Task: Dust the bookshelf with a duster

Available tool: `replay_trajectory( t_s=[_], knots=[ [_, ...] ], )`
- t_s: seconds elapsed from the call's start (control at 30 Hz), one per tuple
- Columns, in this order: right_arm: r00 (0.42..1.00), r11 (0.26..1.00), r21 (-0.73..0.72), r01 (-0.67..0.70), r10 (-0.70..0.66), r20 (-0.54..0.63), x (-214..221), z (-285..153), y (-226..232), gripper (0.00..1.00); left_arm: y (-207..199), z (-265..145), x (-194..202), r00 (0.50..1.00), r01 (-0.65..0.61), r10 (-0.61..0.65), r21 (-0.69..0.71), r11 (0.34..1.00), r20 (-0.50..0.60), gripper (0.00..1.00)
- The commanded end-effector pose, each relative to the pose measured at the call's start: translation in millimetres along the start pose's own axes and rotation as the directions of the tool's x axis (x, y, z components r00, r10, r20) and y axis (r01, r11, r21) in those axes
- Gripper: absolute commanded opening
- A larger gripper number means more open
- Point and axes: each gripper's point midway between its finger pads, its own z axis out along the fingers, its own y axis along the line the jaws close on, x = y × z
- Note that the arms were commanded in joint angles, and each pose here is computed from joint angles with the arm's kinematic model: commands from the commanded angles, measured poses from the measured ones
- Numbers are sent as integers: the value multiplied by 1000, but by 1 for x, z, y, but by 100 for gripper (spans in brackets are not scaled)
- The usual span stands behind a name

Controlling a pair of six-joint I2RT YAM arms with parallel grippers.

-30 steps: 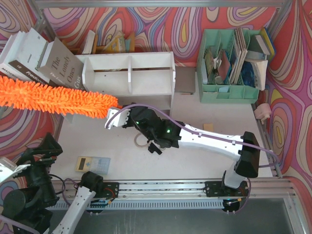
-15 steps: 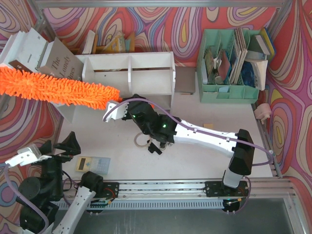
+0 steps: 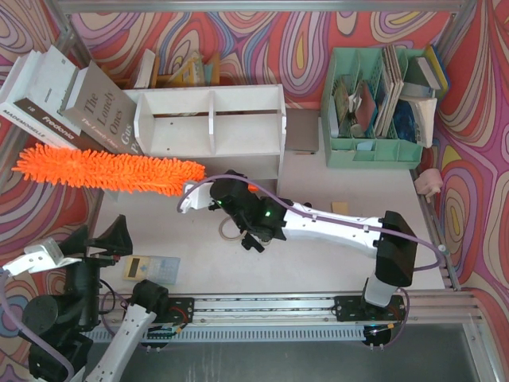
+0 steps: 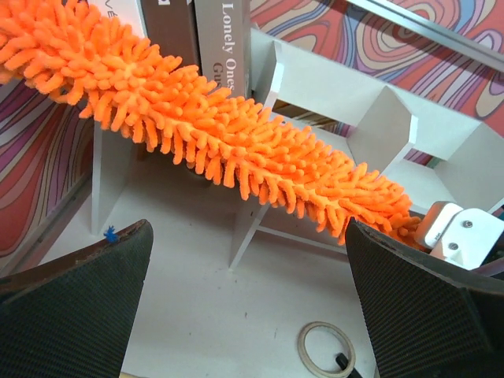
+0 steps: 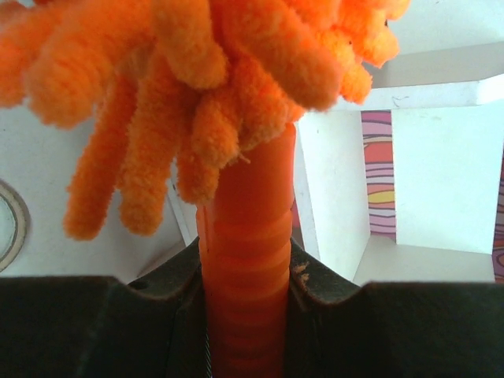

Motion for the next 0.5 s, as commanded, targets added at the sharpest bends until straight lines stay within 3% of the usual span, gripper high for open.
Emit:
replay_trajectory(
  t_s=[0.0,0.17,0.47],
  knots=[
    [983,978,119,-173,163,87,-15,-28,-60,0,-5,-2,-14,998,38,-39,27,999,53,98],
    [974,969,144,-202,183,137,-32,-40,-89,0,-17,9,5,996,87,-88,63,994,16,98],
    [961,964,131,-232,205,187,-39,-47,-96,0,-17,12,25,999,22,-19,75,997,-40,98]
  ],
)
